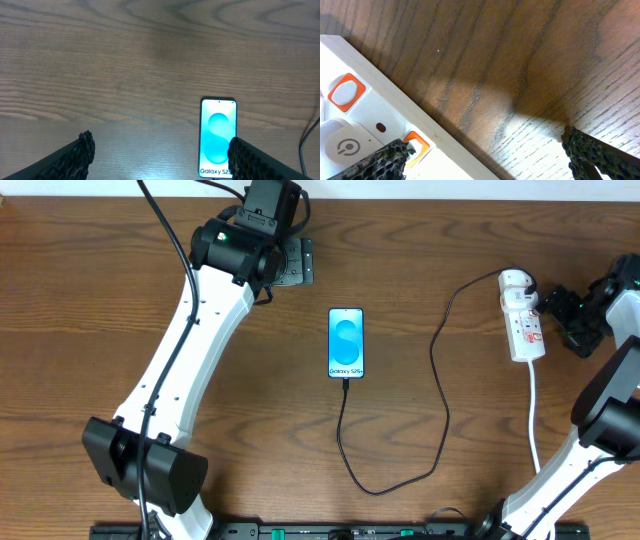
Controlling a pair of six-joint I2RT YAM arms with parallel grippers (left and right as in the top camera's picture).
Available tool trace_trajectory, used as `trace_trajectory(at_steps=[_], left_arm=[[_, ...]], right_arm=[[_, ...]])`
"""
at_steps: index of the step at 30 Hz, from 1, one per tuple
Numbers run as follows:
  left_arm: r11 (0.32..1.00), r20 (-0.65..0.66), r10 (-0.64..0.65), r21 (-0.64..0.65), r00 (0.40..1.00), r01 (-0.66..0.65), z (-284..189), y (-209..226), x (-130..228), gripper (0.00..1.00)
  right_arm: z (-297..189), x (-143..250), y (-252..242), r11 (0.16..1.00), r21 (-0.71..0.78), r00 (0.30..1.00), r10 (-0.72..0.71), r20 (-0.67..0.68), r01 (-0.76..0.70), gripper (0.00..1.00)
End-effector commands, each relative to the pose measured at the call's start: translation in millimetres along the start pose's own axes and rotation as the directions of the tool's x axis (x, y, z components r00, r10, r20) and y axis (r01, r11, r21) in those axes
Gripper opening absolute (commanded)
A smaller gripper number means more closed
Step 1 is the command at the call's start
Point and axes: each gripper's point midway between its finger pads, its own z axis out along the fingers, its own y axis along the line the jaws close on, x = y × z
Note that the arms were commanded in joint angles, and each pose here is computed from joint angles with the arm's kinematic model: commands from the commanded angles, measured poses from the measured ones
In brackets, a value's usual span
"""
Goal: Plug charger to phone and switch on socket
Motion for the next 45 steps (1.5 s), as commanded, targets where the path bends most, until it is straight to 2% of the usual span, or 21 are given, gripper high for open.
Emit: trace_trajectory(at_steps=[1,45], left_arm=[[1.000,0.000,-0.003,-0.025,1.000,0.003,2.7,5.3,-0.3,0.87],[1.000,0.000,-0.003,-0.025,1.000,0.003,2.7,5.3,-0.3,0.87]], right_arm=[[18.8,26.9,4.2,0.999,0.004,0.996,-0.033,-0.082,0.033,0.99],[23.8,51.0,13.6,0.999,-0.016,0.987,-0.040,-0.154,0.038,0.99]])
